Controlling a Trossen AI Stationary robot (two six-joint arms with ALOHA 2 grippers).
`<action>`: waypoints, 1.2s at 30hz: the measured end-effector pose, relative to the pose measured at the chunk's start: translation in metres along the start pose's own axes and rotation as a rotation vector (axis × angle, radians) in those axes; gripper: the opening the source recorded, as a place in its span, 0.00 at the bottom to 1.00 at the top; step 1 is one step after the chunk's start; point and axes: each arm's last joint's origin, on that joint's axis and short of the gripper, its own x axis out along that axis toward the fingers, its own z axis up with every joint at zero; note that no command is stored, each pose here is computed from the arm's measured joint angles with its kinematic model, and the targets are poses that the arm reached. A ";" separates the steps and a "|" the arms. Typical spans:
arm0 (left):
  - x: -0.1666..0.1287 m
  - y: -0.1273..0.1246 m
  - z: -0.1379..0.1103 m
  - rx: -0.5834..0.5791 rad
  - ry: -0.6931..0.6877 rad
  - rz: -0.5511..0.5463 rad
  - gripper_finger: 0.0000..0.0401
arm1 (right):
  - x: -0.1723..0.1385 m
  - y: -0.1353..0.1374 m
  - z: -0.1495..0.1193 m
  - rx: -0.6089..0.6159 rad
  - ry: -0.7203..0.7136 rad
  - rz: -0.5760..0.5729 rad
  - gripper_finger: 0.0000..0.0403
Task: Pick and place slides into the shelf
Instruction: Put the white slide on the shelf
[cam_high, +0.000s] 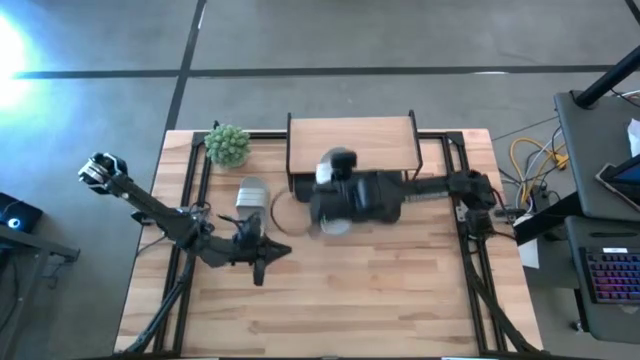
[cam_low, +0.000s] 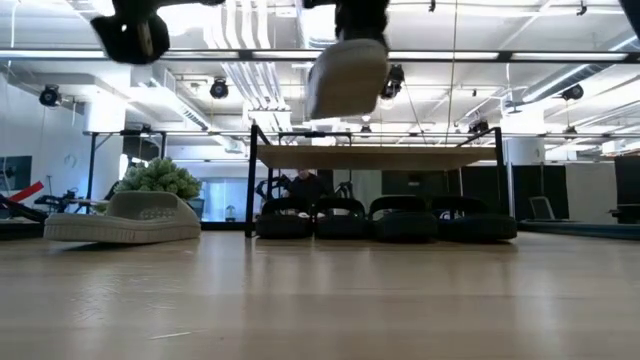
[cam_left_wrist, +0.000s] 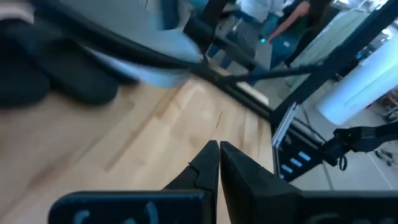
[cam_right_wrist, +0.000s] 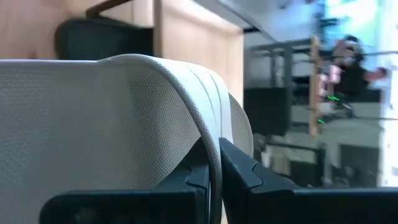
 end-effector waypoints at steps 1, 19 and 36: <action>-0.003 0.000 0.004 0.009 -0.016 -0.006 0.00 | 0.007 -0.009 0.001 0.001 -0.019 0.027 0.03; -0.022 0.026 0.040 0.023 -0.214 0.182 0.00 | 0.106 -0.107 -0.022 0.072 -0.088 -0.096 0.03; -0.021 0.030 0.046 0.005 -0.238 0.199 0.00 | 0.182 -0.118 0.009 0.201 -0.034 0.121 0.03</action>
